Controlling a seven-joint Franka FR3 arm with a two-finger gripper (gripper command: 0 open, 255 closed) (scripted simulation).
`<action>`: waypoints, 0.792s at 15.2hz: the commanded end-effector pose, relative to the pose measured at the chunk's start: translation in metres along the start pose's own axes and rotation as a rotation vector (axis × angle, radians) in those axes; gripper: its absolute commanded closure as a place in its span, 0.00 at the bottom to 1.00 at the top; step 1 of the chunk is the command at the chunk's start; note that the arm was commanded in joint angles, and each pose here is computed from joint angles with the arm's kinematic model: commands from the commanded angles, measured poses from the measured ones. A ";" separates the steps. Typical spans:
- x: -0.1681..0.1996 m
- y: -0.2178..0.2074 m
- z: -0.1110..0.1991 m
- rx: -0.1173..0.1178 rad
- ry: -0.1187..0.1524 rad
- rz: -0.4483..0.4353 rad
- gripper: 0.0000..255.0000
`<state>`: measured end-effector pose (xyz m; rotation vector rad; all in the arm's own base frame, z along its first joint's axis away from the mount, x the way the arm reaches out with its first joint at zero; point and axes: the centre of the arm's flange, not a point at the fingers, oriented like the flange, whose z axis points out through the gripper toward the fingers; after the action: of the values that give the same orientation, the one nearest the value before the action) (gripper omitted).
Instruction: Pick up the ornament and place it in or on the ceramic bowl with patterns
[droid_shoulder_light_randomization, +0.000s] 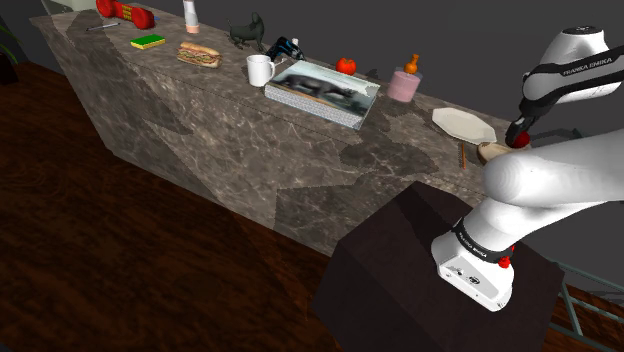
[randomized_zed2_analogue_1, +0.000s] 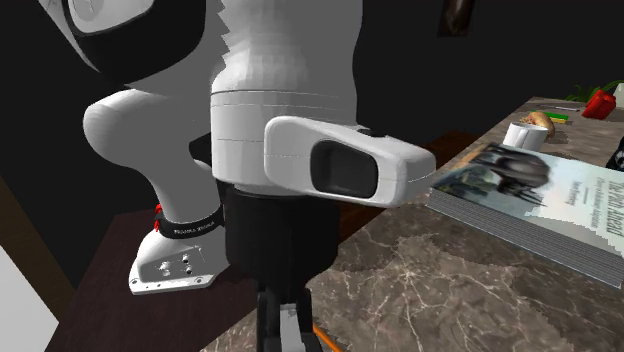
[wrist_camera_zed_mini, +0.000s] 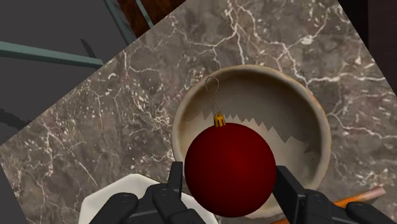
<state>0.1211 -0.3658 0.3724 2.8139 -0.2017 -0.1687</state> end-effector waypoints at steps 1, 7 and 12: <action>0.001 -0.003 0.010 -0.001 0.001 0.000 1.00; 0.004 -0.013 0.040 -0.001 0.001 0.000 1.00; 0.004 -0.013 0.040 -0.001 0.001 0.000 1.00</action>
<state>0.1208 -0.3659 0.3301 2.8137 -0.2011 -0.1682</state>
